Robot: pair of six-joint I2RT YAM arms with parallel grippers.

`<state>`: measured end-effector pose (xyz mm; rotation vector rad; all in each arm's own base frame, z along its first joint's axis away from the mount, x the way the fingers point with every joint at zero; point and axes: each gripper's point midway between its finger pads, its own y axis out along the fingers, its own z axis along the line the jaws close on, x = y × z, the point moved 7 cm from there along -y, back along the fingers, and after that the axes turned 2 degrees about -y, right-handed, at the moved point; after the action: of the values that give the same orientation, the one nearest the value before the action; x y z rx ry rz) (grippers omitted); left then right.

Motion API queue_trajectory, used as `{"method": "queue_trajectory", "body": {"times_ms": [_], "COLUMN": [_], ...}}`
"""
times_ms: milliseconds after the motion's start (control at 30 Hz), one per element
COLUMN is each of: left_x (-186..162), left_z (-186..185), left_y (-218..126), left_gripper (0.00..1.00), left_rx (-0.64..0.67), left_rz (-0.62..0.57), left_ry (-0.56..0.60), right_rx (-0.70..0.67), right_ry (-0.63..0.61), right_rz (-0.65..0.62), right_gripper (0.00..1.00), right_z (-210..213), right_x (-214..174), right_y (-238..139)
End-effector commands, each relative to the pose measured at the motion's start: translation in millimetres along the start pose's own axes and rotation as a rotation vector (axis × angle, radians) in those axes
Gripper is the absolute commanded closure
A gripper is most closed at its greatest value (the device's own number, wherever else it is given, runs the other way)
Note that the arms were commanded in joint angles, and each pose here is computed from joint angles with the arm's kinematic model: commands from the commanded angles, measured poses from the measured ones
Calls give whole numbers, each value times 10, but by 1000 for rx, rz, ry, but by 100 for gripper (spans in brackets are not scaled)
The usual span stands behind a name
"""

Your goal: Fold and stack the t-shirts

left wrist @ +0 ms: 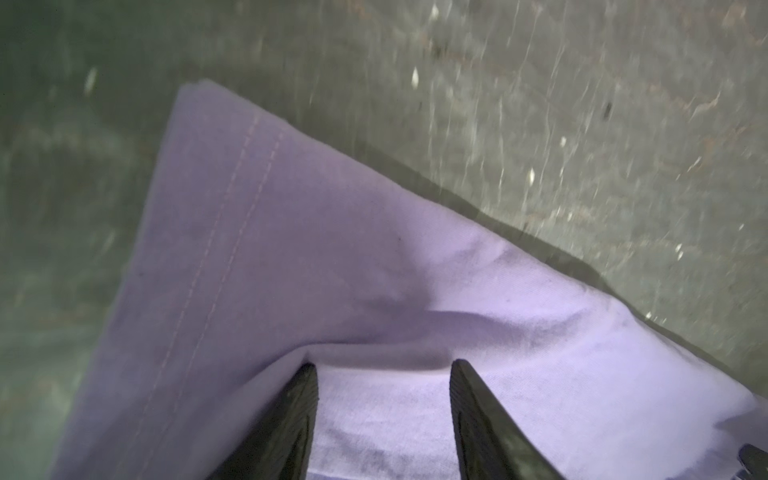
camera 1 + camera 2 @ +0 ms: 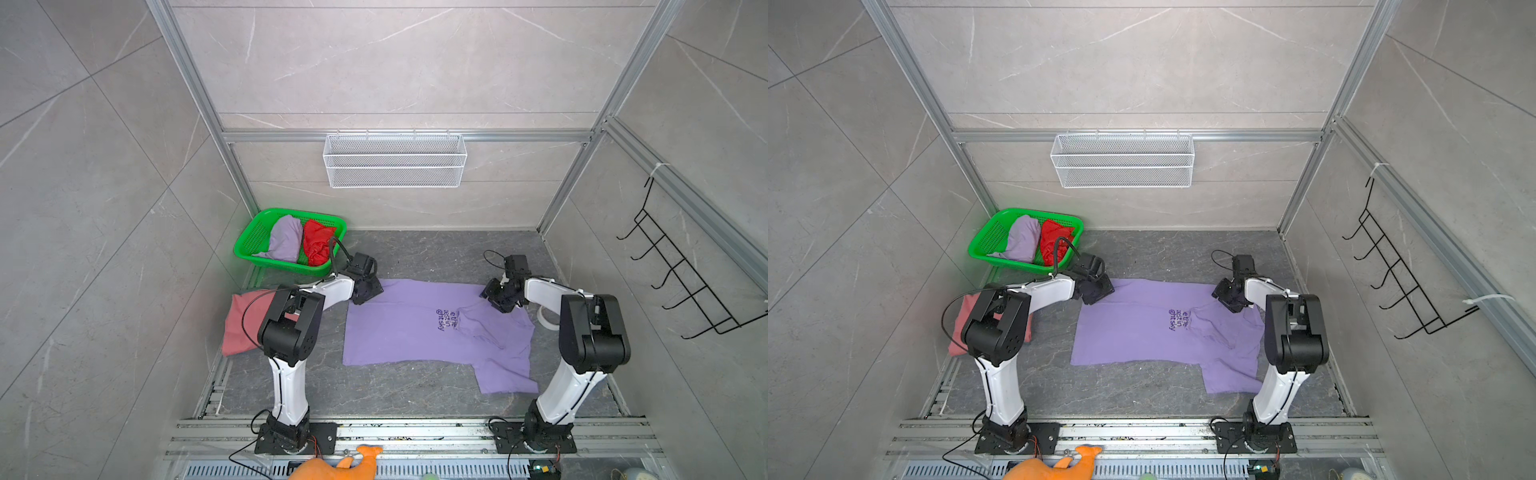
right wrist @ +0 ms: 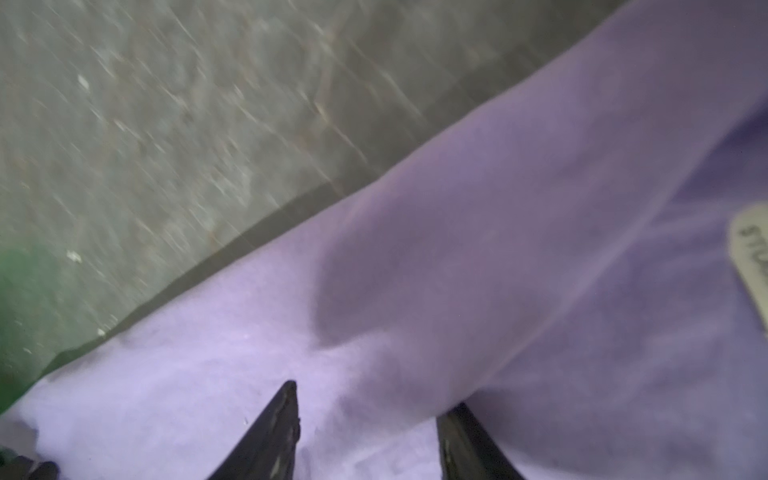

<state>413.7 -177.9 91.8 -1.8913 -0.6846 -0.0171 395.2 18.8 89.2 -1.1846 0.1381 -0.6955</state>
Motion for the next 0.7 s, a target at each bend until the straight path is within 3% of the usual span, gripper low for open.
{"method": "queue_trajectory", "body": {"times_ms": [0,367,500,667], "left_x": [14,689,852,862], "left_z": [309,153,-65,-256], "left_y": [220,443,166,-473], "left_gripper": [45,45,45,45], "left_rx": [103,11,-67,-174], "left_rz": [87,78,4,-101], "left_ry": [18,79,162,228], "right_rx": [-21,0,44,79], "right_ry": [32,40,-32,-134], "right_rz": [40,4,-75,-207], "right_gripper": [46,48,47,43], "right_z": [12,288,450,586], "right_x": [24,341,489,528], "right_y": [273,526,240,-426]}}
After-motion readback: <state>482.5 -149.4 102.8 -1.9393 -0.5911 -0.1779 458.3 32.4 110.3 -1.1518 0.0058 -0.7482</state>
